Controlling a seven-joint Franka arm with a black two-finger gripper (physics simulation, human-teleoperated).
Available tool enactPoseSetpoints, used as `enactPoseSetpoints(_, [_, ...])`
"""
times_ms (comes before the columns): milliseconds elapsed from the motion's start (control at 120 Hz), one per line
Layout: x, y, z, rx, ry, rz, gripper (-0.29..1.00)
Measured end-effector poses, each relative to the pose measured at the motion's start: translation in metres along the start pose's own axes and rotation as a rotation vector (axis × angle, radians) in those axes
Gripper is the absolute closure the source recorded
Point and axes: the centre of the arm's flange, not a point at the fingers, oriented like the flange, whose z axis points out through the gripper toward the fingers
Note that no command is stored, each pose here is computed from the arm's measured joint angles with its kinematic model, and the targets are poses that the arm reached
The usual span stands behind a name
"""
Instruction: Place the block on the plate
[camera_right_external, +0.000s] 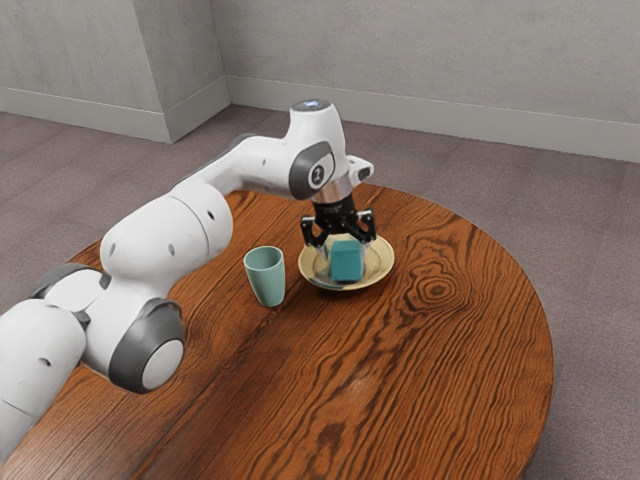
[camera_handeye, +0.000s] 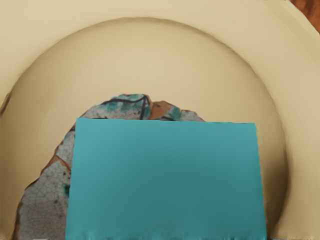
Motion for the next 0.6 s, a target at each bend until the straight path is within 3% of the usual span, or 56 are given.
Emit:
enactPoseSetpoints(175, [0.001, -0.001, -0.008, -0.002, 0.001, 0.001, 0.05])
enactPoseSetpoints(275, [0.004, -0.004, -0.047, -0.006, 0.03, -0.002, 0.03])
enactPoseSetpoints(442, [-0.01, -0.017, -0.181, -0.042, 0.096, -0.017, 0.01])
enactPoseSetpoints(600, [-0.098, -0.046, -0.305, -0.021, 0.071, 0.016, 0.01])
